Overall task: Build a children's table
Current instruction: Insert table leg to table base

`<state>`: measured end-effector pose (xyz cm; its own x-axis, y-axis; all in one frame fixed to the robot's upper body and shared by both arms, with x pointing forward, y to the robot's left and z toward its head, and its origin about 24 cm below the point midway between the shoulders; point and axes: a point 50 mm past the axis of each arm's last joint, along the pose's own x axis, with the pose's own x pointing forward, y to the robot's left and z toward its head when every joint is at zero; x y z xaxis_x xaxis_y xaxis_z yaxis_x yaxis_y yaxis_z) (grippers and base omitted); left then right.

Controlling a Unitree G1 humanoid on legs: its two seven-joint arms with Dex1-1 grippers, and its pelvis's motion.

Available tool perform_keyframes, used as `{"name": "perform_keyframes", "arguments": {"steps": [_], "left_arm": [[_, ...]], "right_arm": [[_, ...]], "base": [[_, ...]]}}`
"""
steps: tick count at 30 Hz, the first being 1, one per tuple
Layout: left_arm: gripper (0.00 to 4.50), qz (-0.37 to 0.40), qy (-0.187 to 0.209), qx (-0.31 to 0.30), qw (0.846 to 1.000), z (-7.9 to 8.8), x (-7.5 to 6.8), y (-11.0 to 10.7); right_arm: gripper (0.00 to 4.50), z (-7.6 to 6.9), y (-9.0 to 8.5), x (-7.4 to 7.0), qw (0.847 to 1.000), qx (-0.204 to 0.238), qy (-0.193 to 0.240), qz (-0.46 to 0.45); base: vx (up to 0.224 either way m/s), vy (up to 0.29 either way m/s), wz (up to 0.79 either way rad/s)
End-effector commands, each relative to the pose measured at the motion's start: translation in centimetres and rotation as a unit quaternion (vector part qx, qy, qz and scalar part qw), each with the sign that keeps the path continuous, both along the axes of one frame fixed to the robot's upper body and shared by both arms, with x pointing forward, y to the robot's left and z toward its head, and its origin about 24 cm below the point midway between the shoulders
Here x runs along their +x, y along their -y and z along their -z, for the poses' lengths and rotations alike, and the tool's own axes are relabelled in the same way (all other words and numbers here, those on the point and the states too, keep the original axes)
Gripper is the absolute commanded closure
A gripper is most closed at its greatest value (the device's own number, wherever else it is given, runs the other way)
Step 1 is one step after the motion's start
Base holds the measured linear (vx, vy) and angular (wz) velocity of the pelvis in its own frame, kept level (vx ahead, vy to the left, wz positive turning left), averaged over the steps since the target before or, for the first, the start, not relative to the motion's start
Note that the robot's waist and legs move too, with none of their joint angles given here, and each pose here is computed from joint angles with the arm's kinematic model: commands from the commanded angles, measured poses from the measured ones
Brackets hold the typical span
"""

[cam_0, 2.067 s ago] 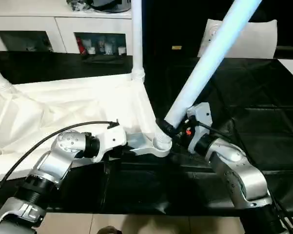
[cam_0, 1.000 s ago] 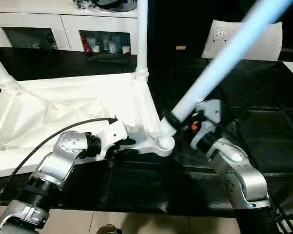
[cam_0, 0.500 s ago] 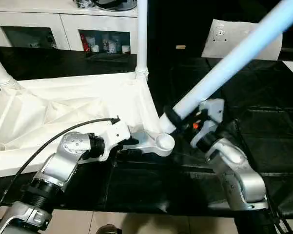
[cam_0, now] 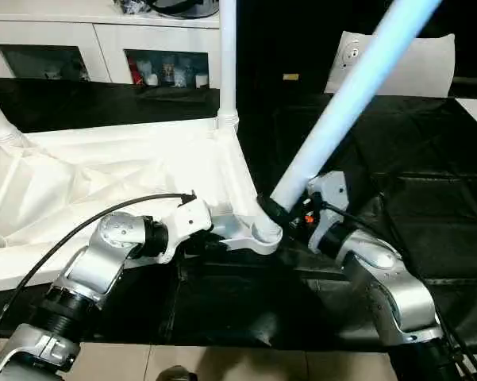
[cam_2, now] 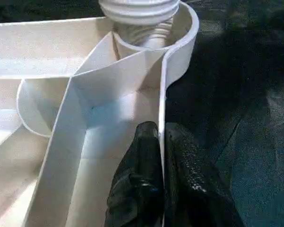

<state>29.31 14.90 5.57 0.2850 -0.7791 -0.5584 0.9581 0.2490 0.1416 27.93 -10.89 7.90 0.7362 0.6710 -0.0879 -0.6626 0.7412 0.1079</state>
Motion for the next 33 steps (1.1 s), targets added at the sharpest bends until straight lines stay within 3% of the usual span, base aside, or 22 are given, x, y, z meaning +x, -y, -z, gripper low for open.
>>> {"name": "perform_keyframes", "arguments": {"steps": [1,11,20,33], "left_arm": [[4.50,-0.001,-0.023,0.029,0.999,1.1,-0.4,-0.5],[4.50,0.033,-0.009,0.040,0.999,0.6,-0.1,-0.6],[4.50,0.053,-0.013,0.035,0.998,0.0,0.4,-0.7],[4.50,0.052,-0.009,0.044,0.998,0.0,0.8,-1.1]], "right_arm": [[2.61,-0.2,0.0,0.3,1.000,0.005,-0.014,-0.012],[2.61,0.8,-0.6,0.4,0.991,-0.058,-0.042,-0.109],[2.61,1.6,-0.1,0.9,0.983,-0.106,-0.072,-0.129],[2.61,1.5,0.2,0.9,0.982,-0.096,-0.091,-0.138]], "base": [[0.000,0.000,0.00],[0.000,0.000,0.00],[0.000,0.000,0.00],[0.000,0.000,0.00]]}}
